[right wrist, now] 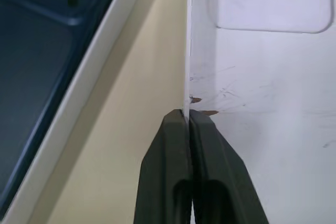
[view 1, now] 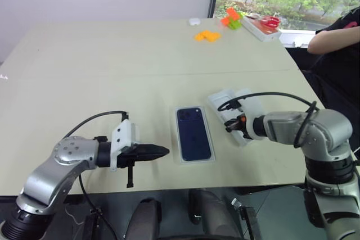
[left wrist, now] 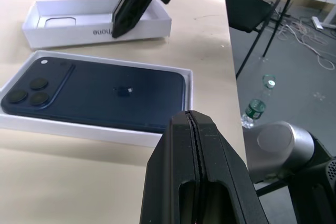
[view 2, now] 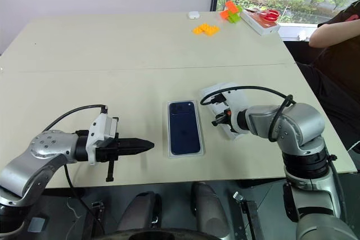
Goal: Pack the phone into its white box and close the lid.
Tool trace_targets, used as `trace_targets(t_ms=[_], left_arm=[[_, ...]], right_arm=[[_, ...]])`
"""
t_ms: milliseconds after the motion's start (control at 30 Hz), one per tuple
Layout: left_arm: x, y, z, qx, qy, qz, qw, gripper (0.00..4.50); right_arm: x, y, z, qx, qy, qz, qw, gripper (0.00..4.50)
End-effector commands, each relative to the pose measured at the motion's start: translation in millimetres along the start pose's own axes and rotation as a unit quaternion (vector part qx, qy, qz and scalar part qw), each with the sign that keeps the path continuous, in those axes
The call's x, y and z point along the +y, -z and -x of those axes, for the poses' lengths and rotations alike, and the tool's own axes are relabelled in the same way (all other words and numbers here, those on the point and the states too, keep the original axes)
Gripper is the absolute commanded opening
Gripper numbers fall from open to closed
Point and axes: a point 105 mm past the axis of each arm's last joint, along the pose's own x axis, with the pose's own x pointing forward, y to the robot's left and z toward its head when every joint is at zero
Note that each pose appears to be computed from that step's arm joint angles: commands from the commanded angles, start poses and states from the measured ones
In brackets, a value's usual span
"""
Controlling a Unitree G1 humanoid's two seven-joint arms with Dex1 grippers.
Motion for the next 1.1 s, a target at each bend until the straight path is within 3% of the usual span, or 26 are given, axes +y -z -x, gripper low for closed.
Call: trace_targets(t_ms=[33,167,300,400,667,800,967,1100], left_arm=[[28,-8,19,-0.027,-0.086,0.001,0.996,0.00],[57,-5,42,-0.041,-0.178,0.015,0.983,0.00],[73,-2,60,-0.030,-0.225,0.008,0.974,0.00],[84,-3,74,-0.019,-0.255,-0.002,0.967,0.00],[90,-5,78,-0.011,-0.265,-0.013,0.964,0.00],[87,-6,70,-0.011,-0.255,-0.013,0.967,0.00],[84,-5,60,-0.013,-0.238,-0.010,0.971,0.00],[76,-6,42,-0.022,-0.207,-0.006,0.978,0.00]], right_arm=[[33,-44,31,-0.117,-0.103,0.019,0.988,0.05],[86,-44,46,-0.165,-0.289,-0.016,0.943,0.05],[117,-52,41,-0.186,-0.368,-0.118,0.903,0.05],[141,-59,36,-0.159,-0.412,-0.236,0.865,0.05],[173,-68,8,-0.111,-0.392,-0.438,0.801,0.05],[168,-53,-12,-0.053,-0.328,-0.519,0.788,0.05],[163,-43,-18,-0.029,-0.293,-0.538,0.790,0.05],[153,-44,-15,-0.045,-0.280,-0.521,0.805,1.91]])
